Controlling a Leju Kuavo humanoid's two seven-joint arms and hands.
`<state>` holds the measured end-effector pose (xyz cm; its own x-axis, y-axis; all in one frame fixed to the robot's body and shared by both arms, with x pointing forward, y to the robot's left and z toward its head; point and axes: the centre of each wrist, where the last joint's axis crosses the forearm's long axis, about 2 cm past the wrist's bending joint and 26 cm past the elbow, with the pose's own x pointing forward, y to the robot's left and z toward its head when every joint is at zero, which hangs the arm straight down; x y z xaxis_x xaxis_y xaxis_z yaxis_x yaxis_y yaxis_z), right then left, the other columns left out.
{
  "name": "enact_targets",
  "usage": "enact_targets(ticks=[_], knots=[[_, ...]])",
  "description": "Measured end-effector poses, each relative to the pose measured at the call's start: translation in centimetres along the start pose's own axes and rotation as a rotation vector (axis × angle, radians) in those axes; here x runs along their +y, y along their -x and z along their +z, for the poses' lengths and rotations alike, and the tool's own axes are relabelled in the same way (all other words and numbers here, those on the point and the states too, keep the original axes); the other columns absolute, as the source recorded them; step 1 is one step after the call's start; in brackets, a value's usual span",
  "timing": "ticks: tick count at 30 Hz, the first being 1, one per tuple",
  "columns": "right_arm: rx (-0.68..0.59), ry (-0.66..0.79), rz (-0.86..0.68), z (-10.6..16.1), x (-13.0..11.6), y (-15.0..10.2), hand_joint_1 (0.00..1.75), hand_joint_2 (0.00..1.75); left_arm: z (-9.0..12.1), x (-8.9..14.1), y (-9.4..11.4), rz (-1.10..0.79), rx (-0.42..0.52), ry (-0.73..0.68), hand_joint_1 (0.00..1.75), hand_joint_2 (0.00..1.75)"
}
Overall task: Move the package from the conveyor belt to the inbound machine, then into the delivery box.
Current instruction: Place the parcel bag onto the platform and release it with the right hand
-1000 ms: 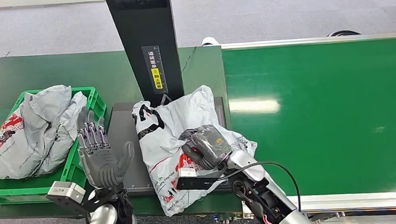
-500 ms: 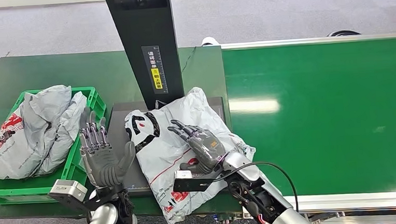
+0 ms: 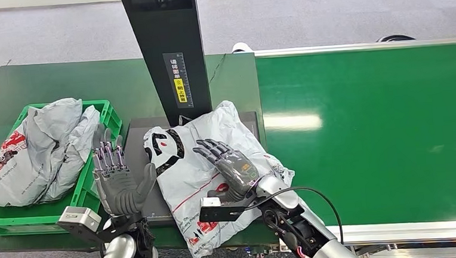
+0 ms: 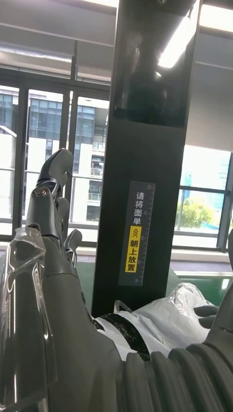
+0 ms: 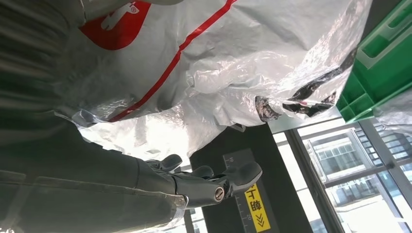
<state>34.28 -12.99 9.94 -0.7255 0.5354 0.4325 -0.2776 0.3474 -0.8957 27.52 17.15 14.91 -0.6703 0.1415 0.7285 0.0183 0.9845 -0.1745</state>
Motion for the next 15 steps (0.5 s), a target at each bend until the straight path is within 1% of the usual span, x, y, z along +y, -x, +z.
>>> enact_targets(ticks=[4,7,11,13,15], knots=[[-0.045,0.067,-0.064,0.1,-0.1,0.0,0.00,1.75,-0.1,0.0,0.0,0.002,0.000,-0.001,0.00,1.75],[-0.078,0.175,-0.137,0.1,-0.5,-0.2,0.00,1.75,-0.1,-0.2,0.1,0.006,0.002,-0.001,0.00,1.75],[-0.071,0.332,-0.223,0.6,-0.9,-0.4,0.00,1.75,-0.2,-0.4,0.2,0.009,0.004,0.007,0.00,1.75],[-0.052,0.419,-0.340,1.1,-0.6,-0.6,0.00,1.75,-0.2,-0.6,0.4,0.010,0.007,0.021,0.00,1.75],[-0.024,0.519,-0.514,2.0,-0.1,-0.8,0.00,1.75,-0.1,-0.9,0.5,0.011,0.011,0.046,0.00,1.75]])
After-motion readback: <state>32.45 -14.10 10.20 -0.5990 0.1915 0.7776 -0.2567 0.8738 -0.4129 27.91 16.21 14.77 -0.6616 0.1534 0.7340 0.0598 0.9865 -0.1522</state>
